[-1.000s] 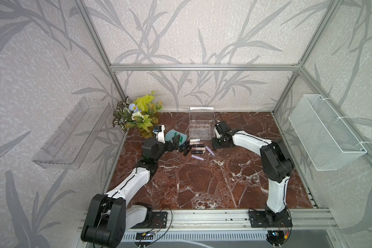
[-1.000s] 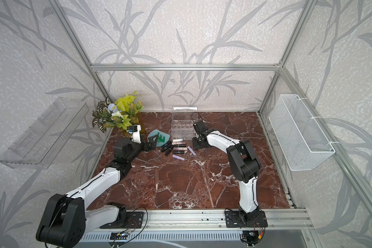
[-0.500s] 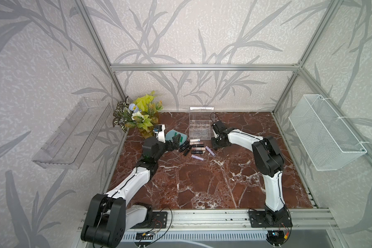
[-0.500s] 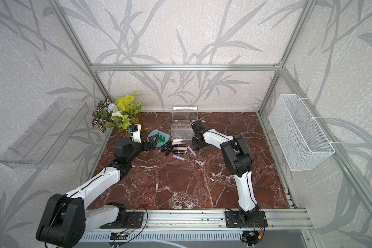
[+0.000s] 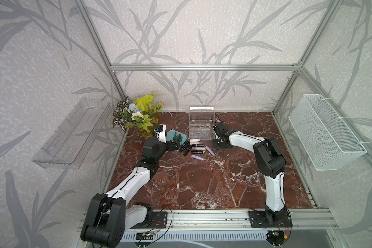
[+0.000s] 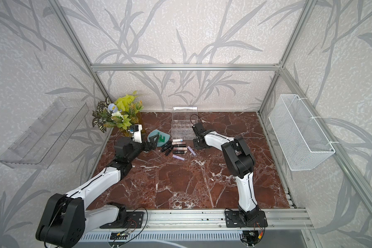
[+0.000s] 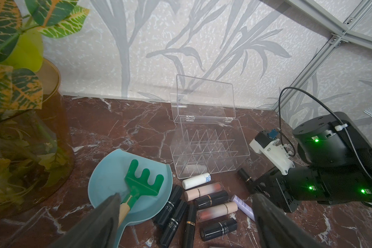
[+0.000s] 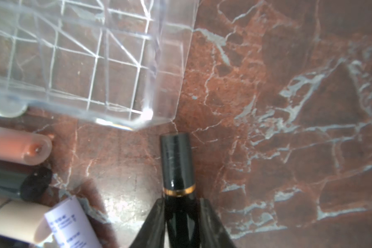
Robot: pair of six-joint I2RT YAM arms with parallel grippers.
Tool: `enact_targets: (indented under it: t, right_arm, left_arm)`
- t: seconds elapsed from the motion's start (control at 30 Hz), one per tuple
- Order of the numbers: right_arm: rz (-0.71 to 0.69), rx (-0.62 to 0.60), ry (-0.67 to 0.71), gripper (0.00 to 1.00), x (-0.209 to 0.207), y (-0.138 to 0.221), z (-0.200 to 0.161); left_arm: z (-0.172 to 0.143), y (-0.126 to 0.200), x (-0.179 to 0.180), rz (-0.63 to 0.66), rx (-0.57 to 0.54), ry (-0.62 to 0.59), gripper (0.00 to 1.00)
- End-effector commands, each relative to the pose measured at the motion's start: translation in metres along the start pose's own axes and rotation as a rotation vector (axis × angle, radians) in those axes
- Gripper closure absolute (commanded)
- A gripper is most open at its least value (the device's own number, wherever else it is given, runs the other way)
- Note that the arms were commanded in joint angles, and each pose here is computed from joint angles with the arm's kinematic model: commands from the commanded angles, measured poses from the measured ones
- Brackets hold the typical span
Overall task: Arrange the lipsticks in the organizer
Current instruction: Pick up the lipstick at the center of the board.
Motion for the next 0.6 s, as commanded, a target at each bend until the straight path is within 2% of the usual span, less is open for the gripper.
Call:
enact_targets:
  t: [0.0,0.1,0.27,0.4,0.57]
  right_arm:
    - [-0.024,0.083,0.011,0.81,-0.009,0.004,-0.025]
    - [-0.032,0.05,0.005,0.88,-0.016,0.022,-0.025]
    - [0.043,-0.033,-0.034,0.9,-0.025,0.075,-0.024]
    - [0.262,-0.097,-0.016,0.9,-0.009,0.132,-0.023]
    - [0.513,-0.112,0.017,0.89,0.013,0.182,-0.028]
  left_arm:
    - [0.015,-0.002,-0.006,-0.018,-0.024,-0.017,0.04]
    - [0.016,-0.002,-0.008,-0.016,-0.015,-0.027,0.06]
    - [0.026,-0.001,-0.017,-0.048,-0.01,-0.028,0.12]
    - [0.043,0.0,-0.035,-0.178,-0.02,0.033,0.12]
    - [0.058,-0.004,-0.064,-0.415,0.063,0.095,0.13]
Point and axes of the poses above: each gripper's point midway between its finger pads, its own y axis back along the fingers, its own x axis along the line the jaws close on, z = x × y, the point moved 6 cm from there along y, back along the fingers, and after that the axes turned 3 degrees about -y, right-handed, at the moved point
